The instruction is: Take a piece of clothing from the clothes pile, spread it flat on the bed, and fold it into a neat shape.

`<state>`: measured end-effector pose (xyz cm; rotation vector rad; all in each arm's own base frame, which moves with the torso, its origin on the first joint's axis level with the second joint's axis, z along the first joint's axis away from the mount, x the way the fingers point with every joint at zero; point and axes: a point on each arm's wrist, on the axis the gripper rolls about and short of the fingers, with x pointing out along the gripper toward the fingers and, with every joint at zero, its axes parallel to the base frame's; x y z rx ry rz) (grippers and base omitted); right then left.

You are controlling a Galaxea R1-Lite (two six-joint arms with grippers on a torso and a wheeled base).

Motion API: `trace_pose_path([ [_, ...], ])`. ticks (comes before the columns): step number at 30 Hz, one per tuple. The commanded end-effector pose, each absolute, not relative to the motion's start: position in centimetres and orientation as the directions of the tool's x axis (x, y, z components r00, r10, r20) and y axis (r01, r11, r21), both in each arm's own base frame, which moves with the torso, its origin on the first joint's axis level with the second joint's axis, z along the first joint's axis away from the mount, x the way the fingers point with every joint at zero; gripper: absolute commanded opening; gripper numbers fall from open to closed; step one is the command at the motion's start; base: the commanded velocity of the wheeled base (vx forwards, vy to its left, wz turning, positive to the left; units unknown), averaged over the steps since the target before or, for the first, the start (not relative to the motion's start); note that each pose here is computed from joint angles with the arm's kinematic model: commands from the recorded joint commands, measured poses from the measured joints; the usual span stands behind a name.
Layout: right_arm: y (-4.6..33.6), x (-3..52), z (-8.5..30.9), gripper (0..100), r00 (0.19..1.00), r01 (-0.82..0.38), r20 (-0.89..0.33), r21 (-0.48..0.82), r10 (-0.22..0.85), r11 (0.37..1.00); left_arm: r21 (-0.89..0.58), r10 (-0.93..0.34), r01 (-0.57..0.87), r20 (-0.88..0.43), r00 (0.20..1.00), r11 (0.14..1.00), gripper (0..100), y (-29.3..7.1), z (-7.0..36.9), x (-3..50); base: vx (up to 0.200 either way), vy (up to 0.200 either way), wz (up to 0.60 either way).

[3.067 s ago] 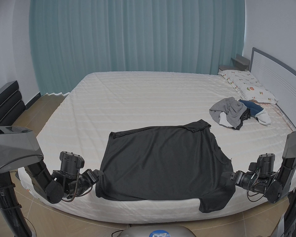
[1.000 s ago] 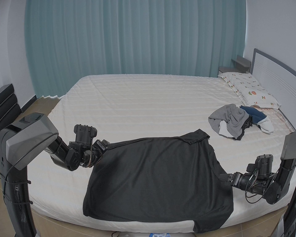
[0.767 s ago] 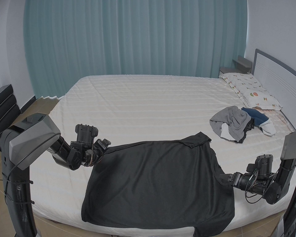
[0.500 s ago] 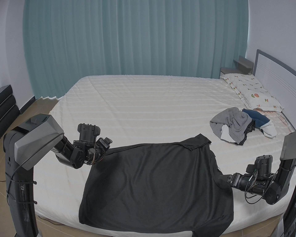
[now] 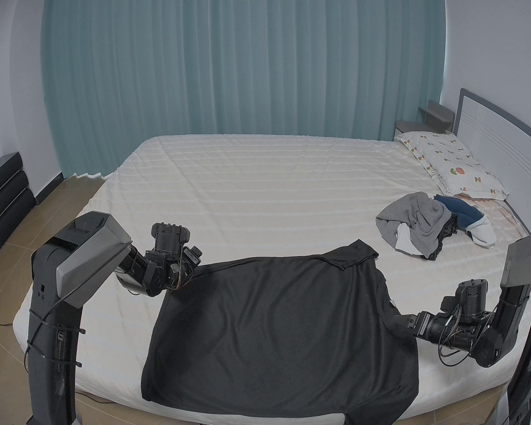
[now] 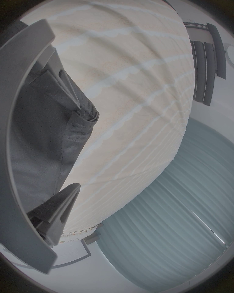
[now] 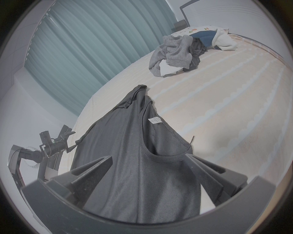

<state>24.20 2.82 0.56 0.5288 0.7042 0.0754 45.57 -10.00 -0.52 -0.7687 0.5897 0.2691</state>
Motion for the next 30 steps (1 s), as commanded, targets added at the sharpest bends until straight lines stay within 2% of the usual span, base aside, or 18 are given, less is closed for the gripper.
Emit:
trace_pose_path([
  [1,2.9,24.3,0.5,100,0.765,0.106,-0.596,0.488,0.242,0.867,-0.569,0.019,-0.439,-0.596,0.803,0.696,100,-10.2,-1.3,46.3,0.000,0.000,0.00],
  [5,2.9,24.4,0.5,100,0.766,0.105,-0.595,0.489,0.243,0.866,-0.575,0.022,-0.438,-0.589,0.808,0.691,100,-10.2,-1.7,47.1,0.000,0.000,0.00],
  [10,2.9,24.4,0.1,100,0.757,0.113,-0.607,0.486,0.241,0.867,-0.707,0.104,-0.453,-0.478,0.872,0.544,100,-8.7,-0.1,50.4,0.000,0.000,0.00],
  [12,2.9,24.5,0.0,100,0.755,0.115,-0.609,0.485,0.241,0.867,-0.726,0.142,-0.457,-0.454,0.880,0.514,100,-7.5,0.2,51.0,0.000,0.000,0.00],
  [19,2.9,24.7,-0.2,100,0.756,0.115,-0.608,0.486,0.241,0.866,-0.736,0.202,-0.477,-0.437,0.877,0.480,100,-4.2,0.4,51.9,0.000,0.000,0.00],
  [24,3.0,25.6,0.2,100,0.780,0.115,-0.578,0.510,0.240,0.852,-0.708,0.223,-0.525,-0.480,0.849,0.473,100,-2.7,-0.2,50.9,0.000,0.000,0.00],
  [27,3.1,26.6,0.7,100,0.801,0.116,-0.550,0.532,0.238,0.839,-0.703,0.208,-0.534,-0.499,0.841,0.470,100,-2.4,0.6,49.6,0.000,0.000,0.00],
  [30,3.3,28.5,0.9,100,0.828,0.107,-0.515,0.536,0.224,0.838,-0.697,0.132,-0.541,-0.551,0.824,0.470,100,-2.2,1.5,46.8,0.000,0.000,0.00],
])
